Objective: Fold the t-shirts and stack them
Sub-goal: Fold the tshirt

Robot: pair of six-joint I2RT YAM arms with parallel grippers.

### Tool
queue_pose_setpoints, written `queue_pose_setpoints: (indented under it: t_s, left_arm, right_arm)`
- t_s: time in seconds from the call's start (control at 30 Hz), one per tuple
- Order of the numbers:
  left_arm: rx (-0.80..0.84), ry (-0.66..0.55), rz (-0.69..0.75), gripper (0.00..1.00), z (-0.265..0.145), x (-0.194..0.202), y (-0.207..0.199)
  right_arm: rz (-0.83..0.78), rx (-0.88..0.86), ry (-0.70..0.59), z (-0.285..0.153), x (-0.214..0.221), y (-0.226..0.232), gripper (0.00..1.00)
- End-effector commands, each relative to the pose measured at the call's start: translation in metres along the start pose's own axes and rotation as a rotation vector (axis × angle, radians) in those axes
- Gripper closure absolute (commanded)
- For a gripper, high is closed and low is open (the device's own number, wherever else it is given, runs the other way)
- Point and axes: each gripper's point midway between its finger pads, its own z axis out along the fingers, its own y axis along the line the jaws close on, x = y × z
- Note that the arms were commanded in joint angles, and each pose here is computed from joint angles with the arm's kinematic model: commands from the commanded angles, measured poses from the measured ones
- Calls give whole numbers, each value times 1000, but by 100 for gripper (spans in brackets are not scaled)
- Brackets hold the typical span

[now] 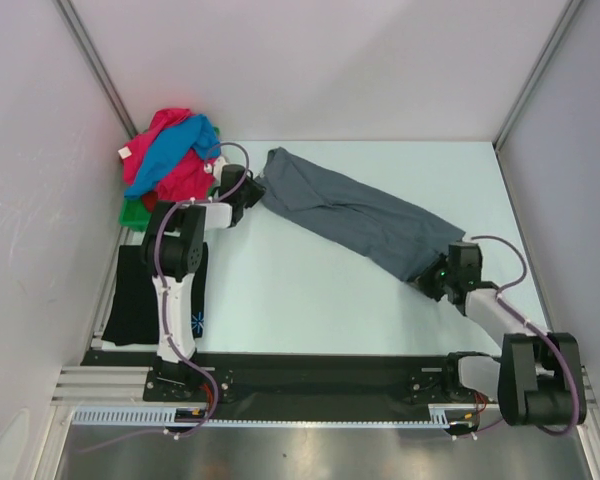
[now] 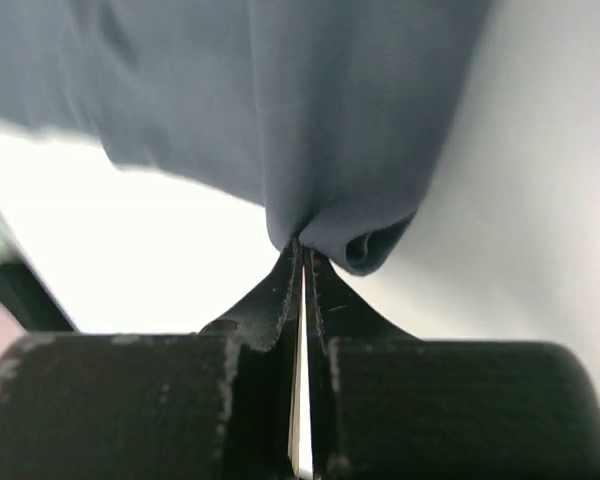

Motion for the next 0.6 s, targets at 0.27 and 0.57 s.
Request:
queue_pose_setpoints:
  t_s: [0.27, 0.57]
  left_arm:
    - [269, -141, 212, 75, 38, -90, -76]
    - [401, -134, 223, 74, 52, -99, -92]
  right_arm:
    - [-118, -36, 269, -34, 154, 6, 100]
    - [-366, -137, 390, -51, 242, 56, 100]
